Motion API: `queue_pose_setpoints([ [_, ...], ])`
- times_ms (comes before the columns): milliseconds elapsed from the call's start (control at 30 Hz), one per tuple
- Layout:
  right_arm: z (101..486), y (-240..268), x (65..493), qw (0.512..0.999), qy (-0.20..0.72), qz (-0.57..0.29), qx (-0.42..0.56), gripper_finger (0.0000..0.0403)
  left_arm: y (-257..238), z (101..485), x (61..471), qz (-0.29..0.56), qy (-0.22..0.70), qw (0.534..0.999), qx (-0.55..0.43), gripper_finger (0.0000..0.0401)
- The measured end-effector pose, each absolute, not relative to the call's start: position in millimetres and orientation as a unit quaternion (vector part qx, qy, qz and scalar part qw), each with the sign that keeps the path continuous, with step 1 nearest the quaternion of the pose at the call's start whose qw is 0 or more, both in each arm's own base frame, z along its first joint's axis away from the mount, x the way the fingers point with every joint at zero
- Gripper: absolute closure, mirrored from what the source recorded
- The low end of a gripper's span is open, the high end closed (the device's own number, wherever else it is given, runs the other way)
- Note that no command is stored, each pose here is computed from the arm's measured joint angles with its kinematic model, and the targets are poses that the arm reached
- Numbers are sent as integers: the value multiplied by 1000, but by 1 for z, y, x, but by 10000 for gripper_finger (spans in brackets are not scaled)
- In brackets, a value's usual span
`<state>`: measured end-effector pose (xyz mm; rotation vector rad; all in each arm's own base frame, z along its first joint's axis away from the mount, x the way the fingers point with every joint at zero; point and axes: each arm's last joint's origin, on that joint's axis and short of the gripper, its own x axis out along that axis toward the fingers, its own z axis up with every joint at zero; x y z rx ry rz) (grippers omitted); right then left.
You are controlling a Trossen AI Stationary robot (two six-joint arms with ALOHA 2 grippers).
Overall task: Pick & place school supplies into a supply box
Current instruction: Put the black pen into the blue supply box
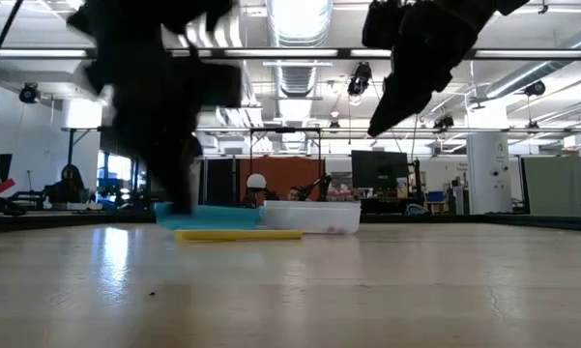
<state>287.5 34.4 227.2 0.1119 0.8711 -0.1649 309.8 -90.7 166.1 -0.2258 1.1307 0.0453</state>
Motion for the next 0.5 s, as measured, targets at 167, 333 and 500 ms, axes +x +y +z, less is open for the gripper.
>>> queue_pose_setpoints([
  [167,223,29,292,884,433,-155,82,200,-53,236,304,191,342,862,-323,391],
  [333,227,24,292,879,390,-249,117,200,2,240,312,278,180,825,-457,391],
  [500,237,23,287,879,360,-277,147,200,50,204,336,320,139,781,-518,391],
])
